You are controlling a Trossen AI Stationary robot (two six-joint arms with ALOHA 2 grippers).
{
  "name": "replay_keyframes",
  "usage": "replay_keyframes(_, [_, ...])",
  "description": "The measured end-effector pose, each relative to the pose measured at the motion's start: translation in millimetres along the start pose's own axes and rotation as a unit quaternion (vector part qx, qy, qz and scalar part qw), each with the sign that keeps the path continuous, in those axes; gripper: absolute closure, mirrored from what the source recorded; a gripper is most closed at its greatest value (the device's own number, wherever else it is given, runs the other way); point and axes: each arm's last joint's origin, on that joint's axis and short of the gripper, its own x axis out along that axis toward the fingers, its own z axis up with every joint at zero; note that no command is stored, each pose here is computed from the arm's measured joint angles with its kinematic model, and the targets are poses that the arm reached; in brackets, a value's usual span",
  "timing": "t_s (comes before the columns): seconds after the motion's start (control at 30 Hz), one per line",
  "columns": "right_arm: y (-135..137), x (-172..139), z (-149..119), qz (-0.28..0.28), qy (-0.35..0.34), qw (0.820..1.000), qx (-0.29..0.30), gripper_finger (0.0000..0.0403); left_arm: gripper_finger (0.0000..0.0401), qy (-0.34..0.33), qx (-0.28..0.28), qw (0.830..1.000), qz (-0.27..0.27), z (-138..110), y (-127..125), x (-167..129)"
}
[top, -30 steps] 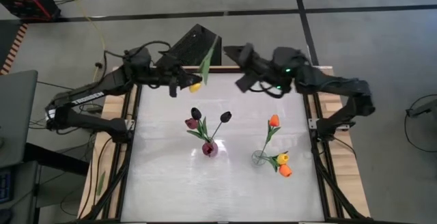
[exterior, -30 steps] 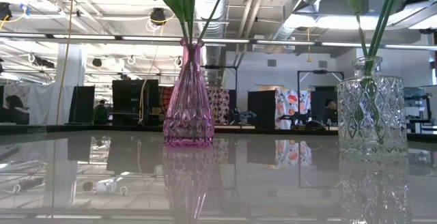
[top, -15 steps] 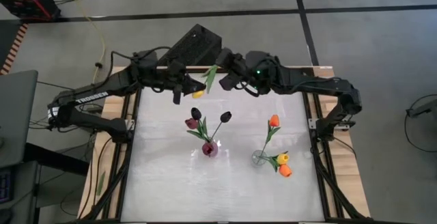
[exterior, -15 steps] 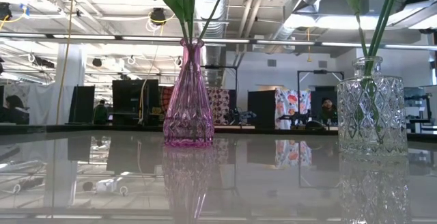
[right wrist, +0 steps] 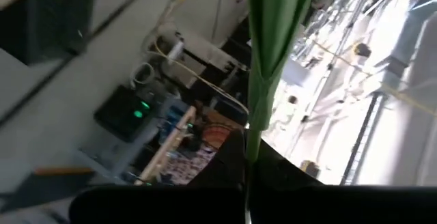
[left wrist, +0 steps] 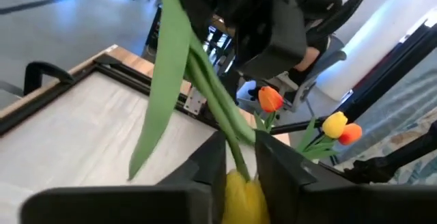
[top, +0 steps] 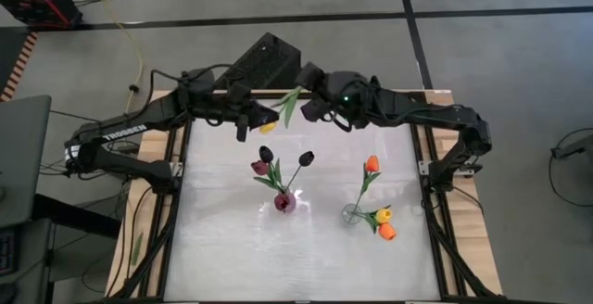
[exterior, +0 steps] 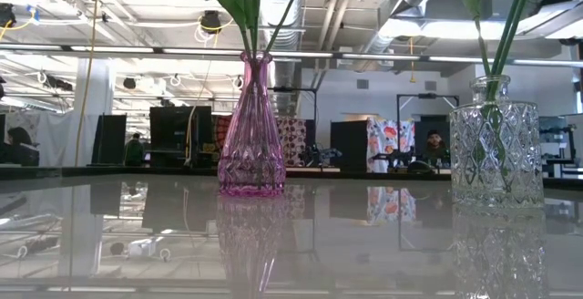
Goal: Sort flowers into vase by color
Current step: Put the yellow flower into the transparent vase
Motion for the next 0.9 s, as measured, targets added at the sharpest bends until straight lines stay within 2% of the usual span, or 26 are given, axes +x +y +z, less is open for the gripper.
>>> replay_keyframes(0.13, [7, -5, 0, 0.028, -0.036, 0.998, 0.041, 0.0383, 0.0301, -0.003, 0.019, 1.000, 0.001, 1, 0, -1])
replay_keyframes(0.23, [8, -19, -10, 0.041, -0.083, 0.989, 0.113, 0.0384, 0.0271, -0.018, 0.030, 0.999, 0.013, 5, 2, -8])
replay_keyframes(0.33, [6, -44, -33, 0.054, -0.114, 0.971, 0.202, 0.0384, 0.0248, -0.049, 0.034, 0.997, 0.044, 13, 5, -20])
replay_keyframes(0.4, [9, -64, -49, 0.075, -0.149, 0.949, 0.269, 0.0384, 0.0239, -0.066, 0.049, 0.995, 0.061, 17, 5, -29])
replay_keyframes(0.53, [18, -112, -84, 0.138, -0.232, 0.873, 0.407, 0.0384, 0.0233, -0.078, 0.084, 0.986, 0.121, 19, 6, -46])
replay_keyframes(0.63, [29, -153, -110, 0.185, -0.270, 0.813, 0.481, 0.0384, 0.0233, -0.068, 0.106, 0.978, 0.167, 16, 9, -48])
replay_keyframes(0.67, [33, -166, -118, 0.197, -0.279, 0.792, 0.506, 0.0384, 0.0233, -0.061, 0.107, 0.977, 0.173, 15, 9, -48])
replay_keyframes(0.77, [45, -197, -133, 0.231, -0.297, 0.706, 0.600, 0.0384, 0.0233, -0.047, 0.113, 0.977, 0.174, 12, 11, -45])
replay_keyframes(0.8, [50, -205, -136, 0.242, -0.301, 0.683, 0.620, 0.0384, 0.0233, -0.039, 0.115, 0.978, 0.172, 11, 11, -42])
replay_keyframes(0.9, [68, -219, -133, 0.275, -0.316, 0.635, 0.649, 0.0384, 0.0233, -0.015, 0.123, 0.978, 0.170, 4, 13, -34])
